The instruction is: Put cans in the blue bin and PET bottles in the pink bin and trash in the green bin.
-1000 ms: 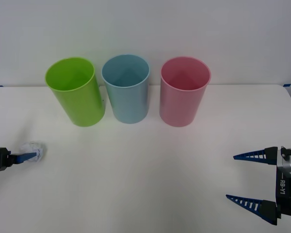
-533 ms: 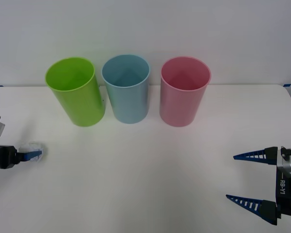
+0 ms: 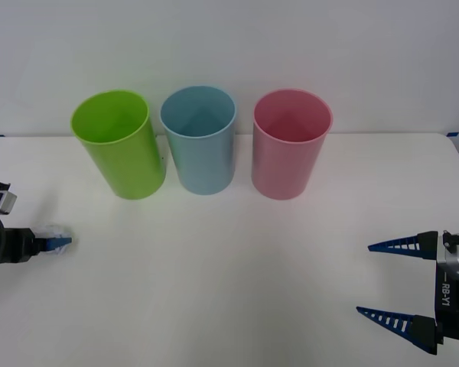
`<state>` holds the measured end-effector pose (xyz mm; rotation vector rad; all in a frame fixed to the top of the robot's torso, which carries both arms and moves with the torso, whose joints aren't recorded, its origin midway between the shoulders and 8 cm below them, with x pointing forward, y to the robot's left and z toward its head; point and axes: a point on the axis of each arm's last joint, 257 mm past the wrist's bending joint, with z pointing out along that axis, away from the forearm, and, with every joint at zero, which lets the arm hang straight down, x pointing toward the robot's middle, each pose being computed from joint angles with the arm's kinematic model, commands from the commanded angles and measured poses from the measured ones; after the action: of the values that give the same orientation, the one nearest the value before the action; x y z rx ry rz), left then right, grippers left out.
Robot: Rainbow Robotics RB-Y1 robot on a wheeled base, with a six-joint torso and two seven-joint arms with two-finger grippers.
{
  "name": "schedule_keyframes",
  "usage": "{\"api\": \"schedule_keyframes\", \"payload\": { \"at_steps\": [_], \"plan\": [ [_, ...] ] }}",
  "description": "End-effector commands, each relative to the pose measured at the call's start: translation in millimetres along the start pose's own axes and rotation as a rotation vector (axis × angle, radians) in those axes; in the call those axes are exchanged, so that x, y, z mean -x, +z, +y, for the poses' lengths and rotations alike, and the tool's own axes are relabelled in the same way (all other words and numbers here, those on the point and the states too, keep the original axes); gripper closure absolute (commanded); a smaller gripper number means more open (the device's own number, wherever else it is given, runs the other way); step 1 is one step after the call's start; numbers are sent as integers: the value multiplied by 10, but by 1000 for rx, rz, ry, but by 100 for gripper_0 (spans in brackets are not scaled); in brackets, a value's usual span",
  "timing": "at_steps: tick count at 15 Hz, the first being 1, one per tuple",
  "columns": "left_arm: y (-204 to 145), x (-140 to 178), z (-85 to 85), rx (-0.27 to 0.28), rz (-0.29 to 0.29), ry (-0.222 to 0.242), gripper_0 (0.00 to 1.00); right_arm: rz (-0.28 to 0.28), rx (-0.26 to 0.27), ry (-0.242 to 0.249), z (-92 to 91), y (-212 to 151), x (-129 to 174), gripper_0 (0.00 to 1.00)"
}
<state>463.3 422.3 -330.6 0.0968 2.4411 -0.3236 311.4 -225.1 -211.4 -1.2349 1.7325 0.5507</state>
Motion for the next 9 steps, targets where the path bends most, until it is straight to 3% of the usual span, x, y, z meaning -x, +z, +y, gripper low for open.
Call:
{"api": "schedule_keyframes", "payload": {
  "at_steps": [1, 9],
  "plan": [
    [35, -20, -44, -8, 3, 6, 0, 0, 0, 0, 0, 0, 0, 0],
    [100, 37, -127, -20, -6, 16, 0, 0, 0, 0, 0, 0, 0, 0]
  ]
}}
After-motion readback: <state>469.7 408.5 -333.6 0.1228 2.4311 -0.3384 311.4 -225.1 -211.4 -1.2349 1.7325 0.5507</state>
